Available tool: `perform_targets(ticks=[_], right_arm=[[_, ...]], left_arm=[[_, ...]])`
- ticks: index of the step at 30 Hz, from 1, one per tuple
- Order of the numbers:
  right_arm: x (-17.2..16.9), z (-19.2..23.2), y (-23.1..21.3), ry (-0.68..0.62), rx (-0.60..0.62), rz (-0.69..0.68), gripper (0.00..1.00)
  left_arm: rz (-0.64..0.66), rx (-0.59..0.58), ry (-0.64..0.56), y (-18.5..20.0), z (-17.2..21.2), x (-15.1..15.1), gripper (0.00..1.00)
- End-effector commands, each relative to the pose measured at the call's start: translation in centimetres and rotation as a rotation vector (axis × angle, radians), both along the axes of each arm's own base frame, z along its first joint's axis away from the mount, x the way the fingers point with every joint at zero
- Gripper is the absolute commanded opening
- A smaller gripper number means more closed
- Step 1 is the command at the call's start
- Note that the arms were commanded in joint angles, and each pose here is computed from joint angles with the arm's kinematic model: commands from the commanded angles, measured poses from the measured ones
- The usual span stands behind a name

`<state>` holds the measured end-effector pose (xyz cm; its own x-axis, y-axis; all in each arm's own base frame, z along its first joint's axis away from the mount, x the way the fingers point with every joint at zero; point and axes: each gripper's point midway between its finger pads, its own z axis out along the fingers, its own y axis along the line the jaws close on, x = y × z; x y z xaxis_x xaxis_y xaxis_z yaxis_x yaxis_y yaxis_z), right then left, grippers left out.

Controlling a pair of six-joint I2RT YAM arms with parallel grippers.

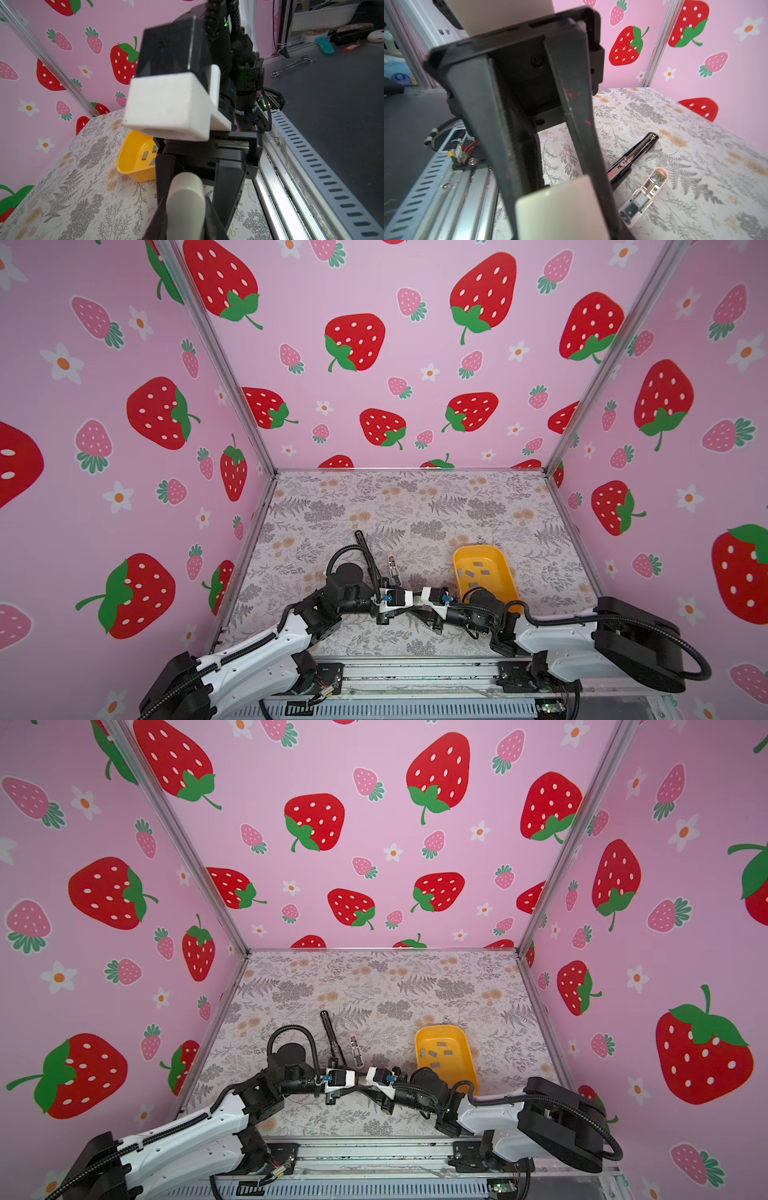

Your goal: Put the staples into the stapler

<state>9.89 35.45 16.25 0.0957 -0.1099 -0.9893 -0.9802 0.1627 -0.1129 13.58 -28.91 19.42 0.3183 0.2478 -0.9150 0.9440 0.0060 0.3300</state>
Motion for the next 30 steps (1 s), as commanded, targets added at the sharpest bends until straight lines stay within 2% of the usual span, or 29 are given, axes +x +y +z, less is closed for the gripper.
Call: perform_targets(ticks=[1,5,7,10,18,19,20,24,30], right_arm=[[0.6,1.2,0.4,-0.007,0.027,-0.027,0.24],[1.4,1.2,-0.2,0.016,0.032,-0.081,0.19],[1.5,1.2,-0.5,0.026,0.038,-0.098,0.17],[2.3,1.3,-1.0,0.048,0.045,-0.153,0.16],[4.2,0.9,-1.7,0.098,0.03,-0.278,0.09],[4.6,0.7,-1.8,0.111,0.027,-0.308,0.07],[5.1,0.6,-2.0,0.122,0.022,-0.34,0.06],[7.0,-0.2,-2.1,0.17,-0.015,-0.457,0.04],[9.2,-1.5,-2.3,0.231,-0.079,-0.605,0.0]], left_arm=[[-0.032,-0.044,-0.074,-0.5,2.7,-0.1,0.0],[0.024,-0.043,-0.039,-0.4,3.6,0.7,0.0],[0.069,-0.045,-0.029,-0.2,3.7,1.3,0.04],[0.143,-0.074,-0.03,0.4,3.9,2.1,0.05],[0.489,-0.213,0.03,3.8,5.9,6.0,0.05],[0.529,-0.221,0.041,4.3,6.0,6.4,0.42],[0.555,-0.217,0.048,4.6,6.0,6.7,1.0],[0.618,-0.209,0.02,5.7,5.8,7.3,0.99],[0.9,-0.338,0.028,9.9,6.4,9.9,0.99]])
